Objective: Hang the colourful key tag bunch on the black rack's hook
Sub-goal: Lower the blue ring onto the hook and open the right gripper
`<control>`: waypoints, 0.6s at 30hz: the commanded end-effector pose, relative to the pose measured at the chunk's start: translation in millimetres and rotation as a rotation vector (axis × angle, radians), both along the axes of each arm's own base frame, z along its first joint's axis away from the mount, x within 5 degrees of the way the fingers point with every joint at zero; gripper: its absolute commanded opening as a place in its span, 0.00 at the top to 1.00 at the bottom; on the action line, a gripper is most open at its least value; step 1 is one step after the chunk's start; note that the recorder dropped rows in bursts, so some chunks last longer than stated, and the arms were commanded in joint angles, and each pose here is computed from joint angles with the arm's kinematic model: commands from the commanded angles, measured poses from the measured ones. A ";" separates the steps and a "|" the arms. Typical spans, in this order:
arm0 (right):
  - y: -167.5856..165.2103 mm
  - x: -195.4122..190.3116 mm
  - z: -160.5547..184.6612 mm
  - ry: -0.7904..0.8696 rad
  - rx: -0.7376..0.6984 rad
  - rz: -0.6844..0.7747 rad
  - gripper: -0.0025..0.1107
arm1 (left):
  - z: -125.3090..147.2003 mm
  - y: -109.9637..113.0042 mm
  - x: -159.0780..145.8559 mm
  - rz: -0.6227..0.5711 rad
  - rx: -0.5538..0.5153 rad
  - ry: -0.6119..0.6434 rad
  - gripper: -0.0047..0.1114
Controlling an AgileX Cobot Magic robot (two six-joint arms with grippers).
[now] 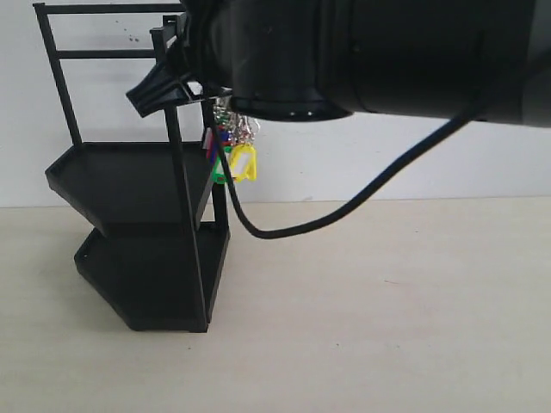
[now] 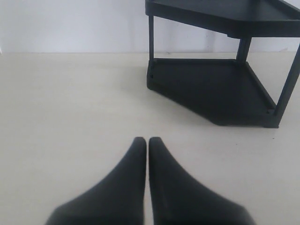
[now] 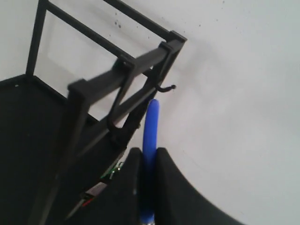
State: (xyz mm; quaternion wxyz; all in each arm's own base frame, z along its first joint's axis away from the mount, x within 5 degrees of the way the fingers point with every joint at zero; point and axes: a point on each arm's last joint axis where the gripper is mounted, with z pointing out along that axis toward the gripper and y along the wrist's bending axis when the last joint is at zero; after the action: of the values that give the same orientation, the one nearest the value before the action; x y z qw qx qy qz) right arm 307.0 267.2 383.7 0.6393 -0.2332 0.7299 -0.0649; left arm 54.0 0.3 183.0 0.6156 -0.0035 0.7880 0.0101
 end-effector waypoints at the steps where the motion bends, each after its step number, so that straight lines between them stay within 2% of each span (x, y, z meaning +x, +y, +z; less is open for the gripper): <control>1: 4.0 0.2 9.0 -0.033 -0.005 -0.001 0.98 | 1.8 0.1 0.1 0.006 -0.017 -0.017 0.92; 10: 18.9 -4.4 -1.0 -0.018 -0.025 0.028 0.98 | 1.8 0.1 0.1 0.006 -0.017 -0.017 0.92; 18: 20.9 -2.1 -10.5 -0.001 -0.052 -0.014 0.98 | 1.8 0.1 0.1 0.006 -0.017 -0.017 0.92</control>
State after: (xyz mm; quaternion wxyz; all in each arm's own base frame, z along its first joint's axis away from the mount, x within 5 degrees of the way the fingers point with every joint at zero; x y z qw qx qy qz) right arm 305.2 289.3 367.0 0.6252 -0.2439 0.7372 -0.0784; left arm 54.0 0.3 183.0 0.6156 -0.0035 0.7880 0.0101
